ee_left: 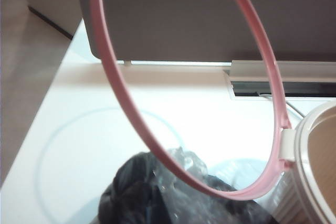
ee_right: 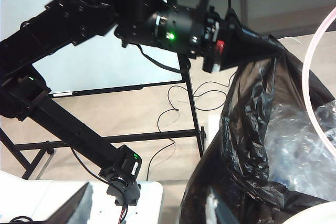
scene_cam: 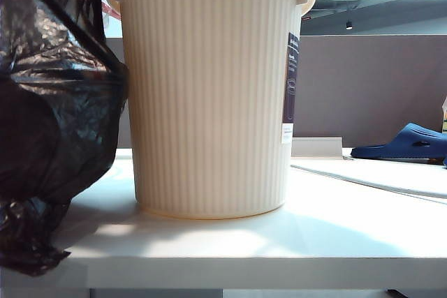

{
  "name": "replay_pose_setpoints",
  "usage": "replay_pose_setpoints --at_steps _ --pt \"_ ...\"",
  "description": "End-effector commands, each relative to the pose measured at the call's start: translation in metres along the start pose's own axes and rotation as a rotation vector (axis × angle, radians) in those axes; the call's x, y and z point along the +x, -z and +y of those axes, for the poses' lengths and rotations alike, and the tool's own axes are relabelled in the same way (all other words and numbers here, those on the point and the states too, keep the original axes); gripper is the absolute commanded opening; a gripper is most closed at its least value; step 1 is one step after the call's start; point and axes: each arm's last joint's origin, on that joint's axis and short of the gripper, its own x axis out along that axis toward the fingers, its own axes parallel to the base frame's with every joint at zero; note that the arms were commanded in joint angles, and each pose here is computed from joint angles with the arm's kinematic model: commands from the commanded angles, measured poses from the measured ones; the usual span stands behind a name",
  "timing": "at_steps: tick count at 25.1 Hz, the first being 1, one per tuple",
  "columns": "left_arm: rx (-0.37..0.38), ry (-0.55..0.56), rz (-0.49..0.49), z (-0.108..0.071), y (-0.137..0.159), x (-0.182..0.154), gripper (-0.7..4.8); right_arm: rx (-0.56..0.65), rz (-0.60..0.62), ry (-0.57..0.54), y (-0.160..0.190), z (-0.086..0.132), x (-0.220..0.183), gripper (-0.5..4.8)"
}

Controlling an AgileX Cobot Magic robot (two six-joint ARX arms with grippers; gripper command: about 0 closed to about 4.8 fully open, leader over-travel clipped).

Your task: Open the ring lid of the trash can, pull out the black garbage bag inside, and place it on the table.

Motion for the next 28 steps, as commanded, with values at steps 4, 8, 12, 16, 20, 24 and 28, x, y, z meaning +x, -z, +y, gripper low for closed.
replay_pose_setpoints --at_steps 4,8,12,16,20,24,28 --pt "-0.043 0.073 -0.025 0.007 0.009 0.015 -0.06 -0.026 0.005 0.051 -0.001 -0.002 0.001 2.70" --pt "-0.050 0.075 -0.007 0.008 0.014 0.024 -0.06 -0.017 0.019 0.052 0.002 -0.004 0.005 2.70" --pt "-0.047 0.094 0.004 0.007 0.015 0.032 -0.06 -0.016 0.038 0.047 0.005 -0.006 0.014 2.70" --pt "-0.060 0.096 0.015 0.007 0.016 0.039 -0.06 -0.015 0.057 0.041 0.008 -0.007 0.025 2.70" --pt "-0.061 0.096 0.036 0.008 0.018 0.043 -0.06 -0.016 0.070 0.053 0.010 -0.009 0.030 2.70" --pt "-0.062 0.096 0.054 0.008 0.019 0.048 -0.06 -0.013 0.075 0.047 0.012 -0.010 0.035 2.70" --pt "-0.063 0.109 0.067 0.007 0.021 0.052 -0.06 -0.014 0.077 0.062 0.012 -0.011 0.035 2.70"
